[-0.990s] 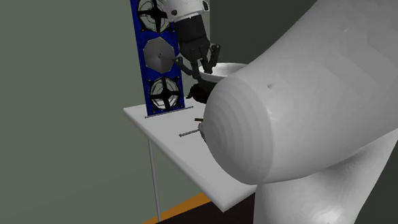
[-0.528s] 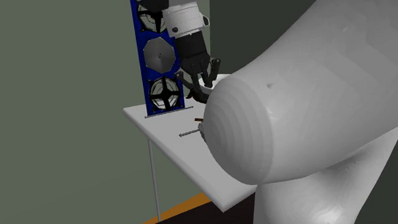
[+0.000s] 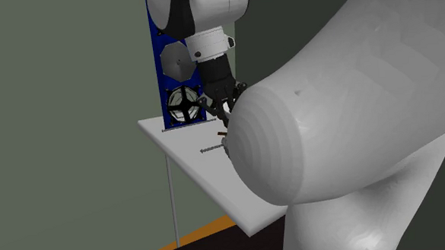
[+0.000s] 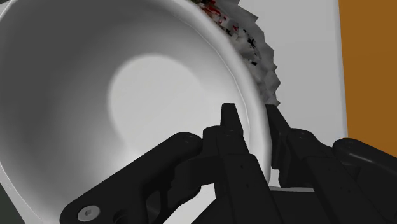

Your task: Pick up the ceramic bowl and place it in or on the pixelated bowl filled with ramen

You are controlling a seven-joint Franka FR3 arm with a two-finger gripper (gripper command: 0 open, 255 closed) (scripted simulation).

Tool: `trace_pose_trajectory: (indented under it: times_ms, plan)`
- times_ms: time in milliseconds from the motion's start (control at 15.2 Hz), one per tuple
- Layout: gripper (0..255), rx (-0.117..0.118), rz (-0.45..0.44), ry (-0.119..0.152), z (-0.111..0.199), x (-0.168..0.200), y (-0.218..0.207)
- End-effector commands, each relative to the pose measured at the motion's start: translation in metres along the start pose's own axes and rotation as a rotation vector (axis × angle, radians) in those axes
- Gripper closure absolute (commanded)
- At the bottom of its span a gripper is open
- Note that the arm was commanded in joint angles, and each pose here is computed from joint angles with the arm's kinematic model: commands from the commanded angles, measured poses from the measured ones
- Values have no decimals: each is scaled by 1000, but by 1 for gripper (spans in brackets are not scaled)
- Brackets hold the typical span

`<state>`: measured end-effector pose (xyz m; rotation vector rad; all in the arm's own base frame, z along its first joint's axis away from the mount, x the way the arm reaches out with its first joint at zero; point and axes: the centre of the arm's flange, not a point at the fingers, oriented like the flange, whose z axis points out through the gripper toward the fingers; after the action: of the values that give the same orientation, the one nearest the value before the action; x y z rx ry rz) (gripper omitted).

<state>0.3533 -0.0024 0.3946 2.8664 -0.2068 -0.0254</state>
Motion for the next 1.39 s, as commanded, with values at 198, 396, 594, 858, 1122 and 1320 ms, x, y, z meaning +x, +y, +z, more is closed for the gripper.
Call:
trace_pose_trajectory:
  times_ms: [198, 396, 594, 858, 1122, 1320]
  plan:
    - [255, 0, 0, 1, 2, 0, -1]
    - [255, 0, 0, 1, 2, 0, -1]
    - [0, 0, 0, 1, 2, 0, -1]
    - [0, 0, 0, 1, -11, 0, -1]
    - [0, 0, 0, 1, -48, 0, -1]
    - [0, 0, 0, 1, -48, 0, -1]
